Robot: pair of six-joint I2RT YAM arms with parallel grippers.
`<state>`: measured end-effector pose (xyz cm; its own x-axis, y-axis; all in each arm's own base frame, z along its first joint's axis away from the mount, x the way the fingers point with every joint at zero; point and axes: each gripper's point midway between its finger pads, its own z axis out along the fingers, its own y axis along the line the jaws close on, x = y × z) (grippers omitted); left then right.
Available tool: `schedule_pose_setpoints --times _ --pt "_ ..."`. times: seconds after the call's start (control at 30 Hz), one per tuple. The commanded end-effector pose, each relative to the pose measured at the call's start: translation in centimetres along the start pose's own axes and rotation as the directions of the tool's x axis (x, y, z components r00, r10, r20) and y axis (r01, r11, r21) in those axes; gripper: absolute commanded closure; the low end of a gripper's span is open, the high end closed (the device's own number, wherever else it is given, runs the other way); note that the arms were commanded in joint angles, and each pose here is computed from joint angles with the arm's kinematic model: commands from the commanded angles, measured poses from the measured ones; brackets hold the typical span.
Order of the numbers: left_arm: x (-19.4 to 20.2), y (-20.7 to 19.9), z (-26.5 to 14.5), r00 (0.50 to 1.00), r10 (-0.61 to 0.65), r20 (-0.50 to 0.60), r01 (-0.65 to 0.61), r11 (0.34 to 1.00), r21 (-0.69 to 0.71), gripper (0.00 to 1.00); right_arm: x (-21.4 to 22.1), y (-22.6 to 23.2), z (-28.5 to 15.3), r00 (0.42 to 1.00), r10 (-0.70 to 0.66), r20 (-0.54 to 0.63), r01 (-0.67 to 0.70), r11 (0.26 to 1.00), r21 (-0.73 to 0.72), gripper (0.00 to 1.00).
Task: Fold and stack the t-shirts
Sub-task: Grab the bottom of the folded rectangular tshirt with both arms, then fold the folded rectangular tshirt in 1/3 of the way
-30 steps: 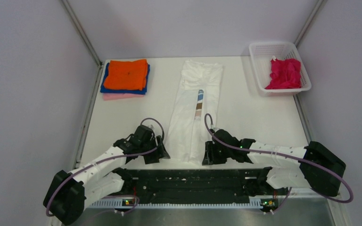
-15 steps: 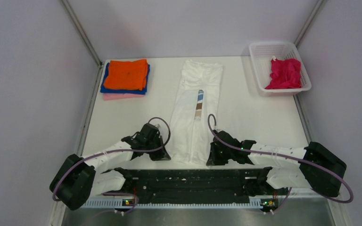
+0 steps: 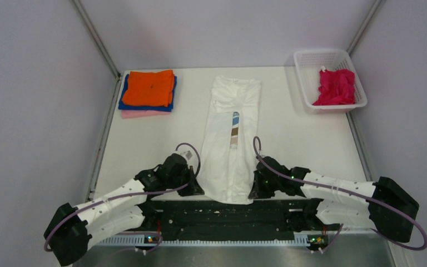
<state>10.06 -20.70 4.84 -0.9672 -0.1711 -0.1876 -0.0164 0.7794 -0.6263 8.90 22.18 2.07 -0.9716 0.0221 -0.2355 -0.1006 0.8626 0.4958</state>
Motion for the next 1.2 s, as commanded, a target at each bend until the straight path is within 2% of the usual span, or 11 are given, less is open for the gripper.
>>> schedule_pose_setpoints --times 0.0,0.1,0.27,0.4,0.5,0.6,0.73,0.97,1.17 --pt "-4.4 -4.9 -0.6 0.986 0.118 0.121 -0.126 0.990 0.065 1.00 -4.1 3.1 -1.2 0.996 -0.025 0.089 0.028 0.999 -0.037 1.00" --pt "-7.1 -5.9 -0.4 0.971 0.156 0.180 -0.158 0.987 -0.002 1.00 -6.8 3.7 -1.8 0.990 -0.028 0.137 0.034 0.999 -0.043 1.00" --pt "-13.8 -8.0 -0.9 0.910 0.235 0.342 -0.209 0.972 -0.111 1.00 -13.3 3.2 -2.8 0.959 0.023 0.284 -0.016 1.000 -0.026 1.00" --pt "-18.5 -9.4 -0.4 0.890 0.248 0.383 -0.211 0.968 -0.136 1.00 -18.0 3.1 -3.8 0.925 0.052 0.376 -0.041 0.998 -0.037 1.00" --pt "-21.6 -9.5 0.3 0.886 0.242 0.396 -0.196 0.969 -0.153 1.00 -21.0 2.7 -4.3 0.906 0.075 0.416 -0.061 0.997 -0.047 1.00" --pt "-24.2 -9.1 1.4 0.906 0.205 0.369 -0.172 0.978 -0.122 1.00 -23.5 1.6 -4.1 0.895 0.090 0.437 -0.084 0.996 -0.033 1.00" --pt "-27.5 -9.5 1.9 0.907 0.204 0.367 -0.185 0.979 -0.088 1.00 -26.3 0.6 -3.5 0.887 0.106 0.449 -0.098 0.994 -0.041 1.00" --pt "-31.2 -9.3 3.3 0.897 0.245 0.368 -0.214 0.969 -0.124 1.00 -30.1 0.1 -2.2 0.880 0.122 0.459 -0.107 0.993 -0.060 1.00" --pt "-32.9 -9.1 5.3 0.903 0.273 0.331 -0.247 0.961 -0.121 1.00 -31.9 -1.0 -1.7 0.860 0.152 0.487 -0.150 0.988 -0.044 1.00"
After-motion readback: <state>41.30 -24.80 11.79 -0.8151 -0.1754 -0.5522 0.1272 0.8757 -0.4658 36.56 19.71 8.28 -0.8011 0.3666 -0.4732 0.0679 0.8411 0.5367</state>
